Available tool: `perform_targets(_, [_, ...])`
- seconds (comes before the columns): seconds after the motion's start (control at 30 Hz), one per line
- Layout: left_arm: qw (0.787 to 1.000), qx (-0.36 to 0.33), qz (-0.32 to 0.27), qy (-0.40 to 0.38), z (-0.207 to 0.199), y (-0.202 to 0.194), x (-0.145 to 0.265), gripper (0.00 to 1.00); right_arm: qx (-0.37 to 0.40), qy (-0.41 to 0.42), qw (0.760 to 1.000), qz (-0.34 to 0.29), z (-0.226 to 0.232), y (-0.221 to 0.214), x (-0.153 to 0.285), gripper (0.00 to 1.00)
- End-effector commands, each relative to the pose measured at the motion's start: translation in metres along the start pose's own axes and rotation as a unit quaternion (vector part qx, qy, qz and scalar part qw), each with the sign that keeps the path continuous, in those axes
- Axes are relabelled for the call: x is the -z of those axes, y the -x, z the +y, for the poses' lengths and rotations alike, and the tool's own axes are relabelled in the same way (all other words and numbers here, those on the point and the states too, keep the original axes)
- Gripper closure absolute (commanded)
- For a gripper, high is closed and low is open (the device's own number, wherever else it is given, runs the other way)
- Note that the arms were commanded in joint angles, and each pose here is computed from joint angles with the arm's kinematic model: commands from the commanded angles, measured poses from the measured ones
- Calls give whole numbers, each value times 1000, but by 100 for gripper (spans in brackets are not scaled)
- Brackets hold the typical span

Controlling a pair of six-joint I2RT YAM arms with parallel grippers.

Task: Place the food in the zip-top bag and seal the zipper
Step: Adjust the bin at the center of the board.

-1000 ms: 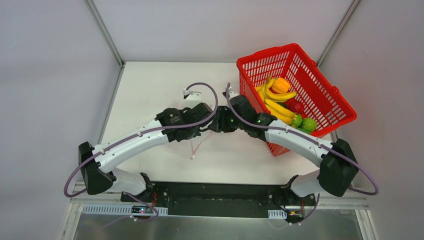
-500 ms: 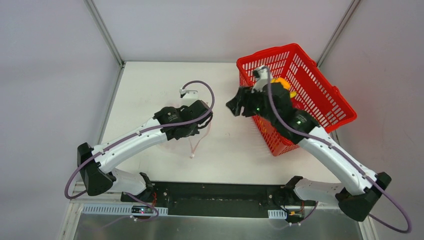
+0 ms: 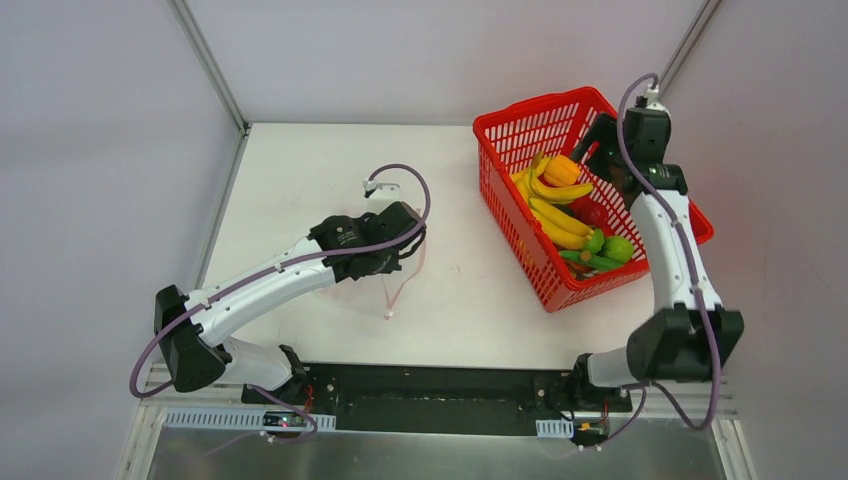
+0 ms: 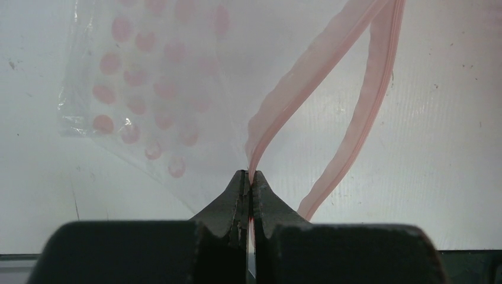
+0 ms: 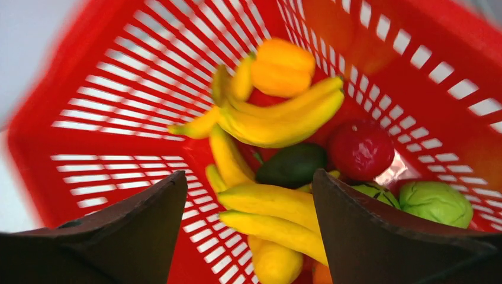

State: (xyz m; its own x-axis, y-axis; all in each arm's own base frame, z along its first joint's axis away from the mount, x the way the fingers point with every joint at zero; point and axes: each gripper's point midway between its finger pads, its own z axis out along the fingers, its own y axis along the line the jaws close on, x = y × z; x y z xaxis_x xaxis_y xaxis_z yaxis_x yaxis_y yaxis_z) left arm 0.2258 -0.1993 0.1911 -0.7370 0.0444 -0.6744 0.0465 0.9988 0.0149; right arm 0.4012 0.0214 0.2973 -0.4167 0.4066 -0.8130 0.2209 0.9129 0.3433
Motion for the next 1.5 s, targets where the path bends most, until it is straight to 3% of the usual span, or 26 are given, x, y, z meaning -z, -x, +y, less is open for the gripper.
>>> perform_targets(0.0, [1000, 1, -11, -16, 0, 7, 7, 100, -44, -14, 994, 95, -11, -37, -35, 20])
perform_targets(0.13, [1000, 3, -13, -11, 3, 6, 7, 100, -58, 29, 981, 182, 3, -74, -39, 22])
perform_targets(0.2, [1000, 4, -14, -8, 7, 6, 8, 100, -58, 78, 976, 197, 19, -91, -29, 22])
perform_targets(0.4, [1000, 11, -22, -5, 13, 7, 12, 100, 22, 150, 955, 254, 74, -140, 20, 22])
perform_targets(0.63, [999, 20, -26, -6, 17, 7, 15, 100, 27, 215, 943, 253, 146, -155, 29, 21])
perform_targets(0.83, [999, 28, -26, -10, 19, 4, 15, 100, 5, 231, 941, 248, 197, -165, 5, 20])
perform_targets(1.0, [999, 29, -26, -10, 21, 3, 17, 100, 52, 136, 973, 179, 168, -139, -28, 15])
perform_targets(1.07, [999, 29, -28, -15, 20, 2, 17, 100, 63, 125, 975, 173, 151, -128, -28, 15])
perform_targets(1.23, [999, 30, -33, -22, 14, 7, 15, 100, 63, 193, 962, 181, 149, -126, 9, 16])
perform_targets(1.37, [999, 31, -35, -19, 14, 10, 17, 100, 66, 331, 931, 142, 189, -101, 56, 13])
perform_targets(1.47, [999, 35, -36, -17, 18, 9, 18, 100, 93, 346, 921, 150, 208, -101, 67, 13])
